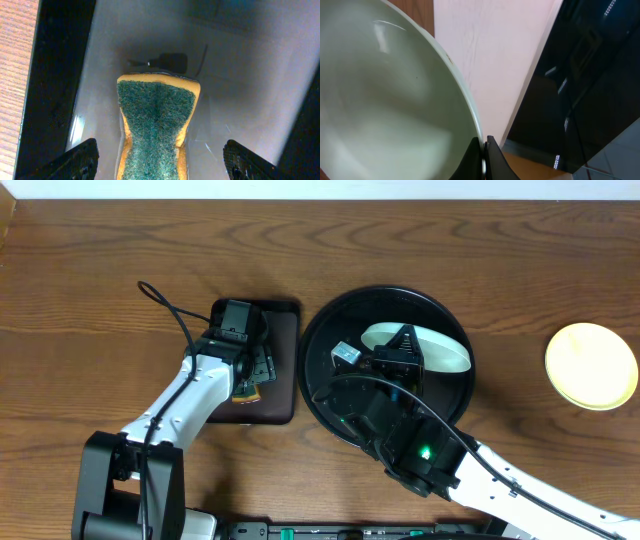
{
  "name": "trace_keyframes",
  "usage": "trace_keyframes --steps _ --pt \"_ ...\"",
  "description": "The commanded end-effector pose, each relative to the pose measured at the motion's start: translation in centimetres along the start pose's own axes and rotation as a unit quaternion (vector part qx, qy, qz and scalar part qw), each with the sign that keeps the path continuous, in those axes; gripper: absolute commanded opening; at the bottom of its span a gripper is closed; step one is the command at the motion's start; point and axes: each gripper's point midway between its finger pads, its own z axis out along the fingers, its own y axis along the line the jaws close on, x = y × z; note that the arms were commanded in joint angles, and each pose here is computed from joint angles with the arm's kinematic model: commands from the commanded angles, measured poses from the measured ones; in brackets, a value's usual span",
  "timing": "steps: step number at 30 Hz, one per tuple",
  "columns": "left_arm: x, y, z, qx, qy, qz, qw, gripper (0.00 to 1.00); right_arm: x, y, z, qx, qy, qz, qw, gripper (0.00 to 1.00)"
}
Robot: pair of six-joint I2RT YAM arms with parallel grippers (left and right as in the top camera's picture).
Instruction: Clean dirty plates on tray and stack at the side
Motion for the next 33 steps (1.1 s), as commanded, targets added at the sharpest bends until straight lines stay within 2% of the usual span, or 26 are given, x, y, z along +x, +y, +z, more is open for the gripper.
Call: trace_keyframes --steps 1,10,18,21,24,27,33 --pt "-0.2 0.2 0.1 -0.004 0.000 0.002 1.000 0.81 0.3 -1.2 -0.6 0.013 0.003 0.008 1.000 0.01" --pt "-0.2 0.2 0.1 -0.004 0.000 0.002 1.000 0.81 0.2 -1.6 -0.6 0.018 0.001 0.023 1.000 0.01" --pt "-0.2 0.2 0.1 -0.004 0.000 0.002 1.000 0.81 -0.1 -1.9 0.1 0.012 -0.014 0.157 0.987 0.01" --pt "-0.2 0.2 0.1 -0.004 0.000 0.002 1.000 0.81 0.5 -1.4 0.3 0.007 -0.001 0.141 0.990 0.01" --pt "-0.2 0.2 0.1 -0.004 0.000 0.002 1.000 0.81 1.9 -1.4 1.2 0.011 0.027 0.196 0.980 0.01" --pt "-0.2 0.2 0.1 -0.004 0.000 0.002 1.000 0.81 1.9 0.0 1.4 -0.015 0.023 0.177 0.984 0.01" --pt "-0.2 0.2 0.1 -0.004 0.000 0.002 1.000 0.81 2.2 0.5 2.1 -0.028 0.024 0.222 0.974 0.01"
